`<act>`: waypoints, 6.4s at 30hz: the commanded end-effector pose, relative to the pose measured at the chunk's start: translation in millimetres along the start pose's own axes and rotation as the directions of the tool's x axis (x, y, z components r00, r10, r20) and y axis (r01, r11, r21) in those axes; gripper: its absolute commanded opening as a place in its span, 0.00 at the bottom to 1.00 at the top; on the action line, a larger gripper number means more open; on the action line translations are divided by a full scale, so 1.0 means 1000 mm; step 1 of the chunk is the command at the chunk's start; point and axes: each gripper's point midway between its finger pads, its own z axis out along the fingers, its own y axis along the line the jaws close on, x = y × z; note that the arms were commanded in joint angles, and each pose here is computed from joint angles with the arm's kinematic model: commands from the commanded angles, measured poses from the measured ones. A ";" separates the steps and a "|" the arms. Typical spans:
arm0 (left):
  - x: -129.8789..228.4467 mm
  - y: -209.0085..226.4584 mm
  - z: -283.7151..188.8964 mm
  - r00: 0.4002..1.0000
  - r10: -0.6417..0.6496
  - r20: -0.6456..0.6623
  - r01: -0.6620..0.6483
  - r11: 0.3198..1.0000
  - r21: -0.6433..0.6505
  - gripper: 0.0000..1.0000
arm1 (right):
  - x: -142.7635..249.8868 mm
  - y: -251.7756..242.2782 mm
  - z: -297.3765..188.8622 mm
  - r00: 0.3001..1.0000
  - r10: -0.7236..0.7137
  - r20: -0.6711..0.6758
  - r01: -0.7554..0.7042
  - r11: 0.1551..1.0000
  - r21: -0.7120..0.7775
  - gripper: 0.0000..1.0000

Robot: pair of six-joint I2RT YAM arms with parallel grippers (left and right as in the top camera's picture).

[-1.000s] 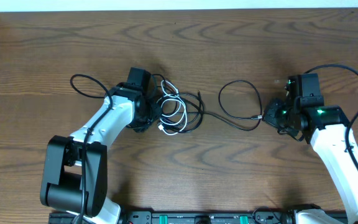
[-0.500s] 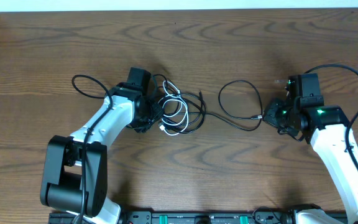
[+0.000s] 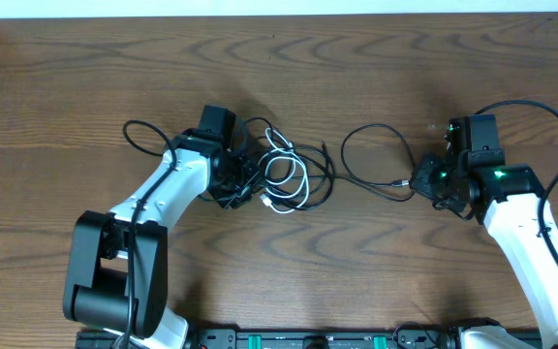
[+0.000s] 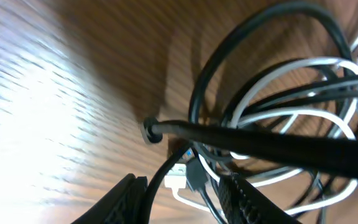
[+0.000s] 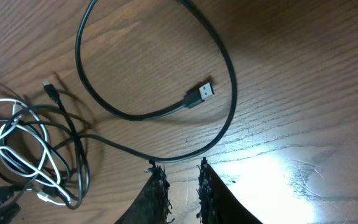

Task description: Untangle cables

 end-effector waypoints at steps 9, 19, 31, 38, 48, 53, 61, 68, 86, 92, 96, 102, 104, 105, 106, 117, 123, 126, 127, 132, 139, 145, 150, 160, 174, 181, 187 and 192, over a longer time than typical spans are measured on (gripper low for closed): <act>0.009 -0.004 0.001 0.986 0.128 0.105 -0.119 0.989 -0.088 0.52 | -0.001 -0.001 0.000 1.000 -0.006 0.009 0.006 1.000 0.012 0.22; 0.022 -0.058 -0.087 0.782 0.504 0.368 -0.543 0.840 0.005 0.81 | -0.008 0.003 0.000 0.999 -0.010 0.034 0.010 1.000 -0.007 0.31; -0.010 -0.073 -0.139 0.625 0.473 0.621 -0.546 0.834 -0.086 0.90 | -0.008 0.004 0.000 0.999 -0.011 0.037 0.011 1.000 -0.010 0.41; -0.025 -0.074 -0.128 0.595 0.506 0.624 -0.545 0.825 -0.150 0.91 | -0.007 0.003 0.000 0.999 -0.010 0.032 0.010 1.000 -0.006 0.46; -0.053 -0.084 -0.083 0.505 0.646 0.573 -0.618 0.734 -0.282 0.91 | -0.006 0.002 0.000 1.000 -0.008 0.026 0.009 1.000 -0.002 0.51; -0.069 -0.101 -0.064 0.479 0.631 0.610 -0.627 0.733 -0.265 0.92 | -0.005 0.002 0.000 1.000 -0.008 0.025 0.008 1.000 -0.001 0.53; -0.092 -0.129 -0.041 0.332 0.682 0.651 -0.698 0.642 -0.316 0.86 | -0.005 0.002 0.000 1.000 -0.006 0.026 0.006 1.000 -0.001 0.44; -0.101 -0.127 -0.018 0.288 0.731 0.618 -0.720 0.591 -0.364 0.61 | -0.006 0.002 0.000 1.000 -0.005 0.027 0.005 1.000 -0.002 0.36; -0.098 -0.070 0.005 0.423 0.795 0.434 -0.687 0.594 -0.418 0.14 | -0.005 0.002 0.000 0.999 0.040 0.024 -0.040 0.999 -0.002 0.32; -0.089 -0.046 0.014 0.478 0.808 0.343 -0.680 0.588 -0.437 0.08 | -0.005 0.002 0.000 0.999 0.040 0.025 -0.040 0.999 -0.003 0.32; -0.080 -0.025 0.019 0.601 0.737 0.309 -0.611 0.673 -0.417 0.08 | -0.005 0.002 0.000 0.999 0.040 0.025 -0.040 0.999 -0.002 0.32; -0.041 -0.008 0.036 0.712 0.681 0.171 -0.614 0.722 -0.320 0.08 | -0.006 0.002 0.000 0.999 0.040 0.026 -0.040 0.999 -0.003 0.34; -0.025 -0.005 0.040 0.746 0.654 0.128 -0.604 0.745 -0.283 0.08 | -0.006 0.002 0.000 0.999 0.040 0.026 -0.040 0.999 -0.003 0.34; -0.018 -0.003 0.042 0.765 0.635 0.107 -0.592 0.760 -0.269 0.07 | -0.006 0.002 0.000 0.999 0.040 0.026 -0.040 0.999 -0.003 0.34; -0.009 -0.002 0.043 0.789 0.607 0.089 -0.571 0.780 -0.256 0.07 | -0.006 0.002 0.000 0.999 0.040 0.026 -0.040 0.999 -0.003 0.34; 0.035 -0.029 0.014 0.771 0.612 0.177 -0.566 0.785 -0.251 0.07 | -0.005 0.002 0.000 0.999 0.039 0.025 -0.039 0.999 -0.002 0.37; 0.014 -0.061 -0.050 0.667 0.602 0.440 -0.552 0.795 -0.251 0.08 | -0.006 0.002 0.000 0.999 0.039 0.027 -0.039 0.999 -0.002 0.39; 0.008 -0.095 -0.066 0.534 0.661 0.526 -0.656 0.717 -0.235 0.08 | -0.006 0.002 0.000 0.999 0.039 0.029 -0.039 0.999 -0.004 0.39; 0.006 -0.105 -0.068 0.492 0.678 0.546 -0.684 0.689 -0.239 0.08 | -0.006 0.002 0.000 0.999 0.039 0.029 -0.039 0.999 -0.004 0.39; -0.013 -0.140 -0.062 0.334 0.716 0.613 -0.757 0.591 -0.279 0.13 | -0.006 0.002 0.000 0.999 0.039 0.026 -0.039 0.999 -0.002 0.38; -0.073 -0.127 -0.028 0.374 0.688 0.622 -0.692 0.654 -0.307 0.08 | -0.005 0.001 0.000 0.999 0.040 0.024 -0.040 0.999 -0.001 0.38; -0.105 -0.098 0.005 0.454 0.670 0.587 -0.629 0.708 -0.322 0.08 | -0.004 0.001 0.000 0.999 0.041 0.019 -0.041 0.999 0.002 0.34; -0.092 -0.078 0.028 0.533 0.688 0.493 -0.631 0.711 -0.310 0.07 | -0.003 0.000 0.000 0.999 0.041 0.015 -0.041 0.999 0.006 0.33; -0.049 -0.027 0.019 0.691 0.663 0.290 -0.576 0.746 -0.333 0.07 | -0.002 0.000 0.000 0.999 0.041 0.014 -0.042 0.999 0.007 0.34; -0.013 -0.061 -0.019 0.727 0.610 0.317 -0.615 0.783 -0.097 0.08 | 0.029 0.046 0.002 0.996 -0.061 -0.070 0.052 0.990 -0.132 0.43; -0.027 -0.069 -0.058 0.715 0.559 0.421 -0.592 0.804 -0.063 0.07 | 0.055 0.105 0.002 0.987 -0.144 -0.068 0.120 0.952 -0.281 0.42; -0.038 -0.072 -0.097 0.694 0.507 0.511 -0.575 0.818 -0.030 0.08 | 0.071 0.152 0.018 0.968 -0.252 -0.021 0.226 0.899 -0.375 0.41; -0.043 -0.071 -0.117 0.681 0.477 0.555 -0.565 0.825 -0.015 0.07 | 0.089 0.168 0.048 0.952 -0.303 -0.046 0.262 0.881 -0.393 0.42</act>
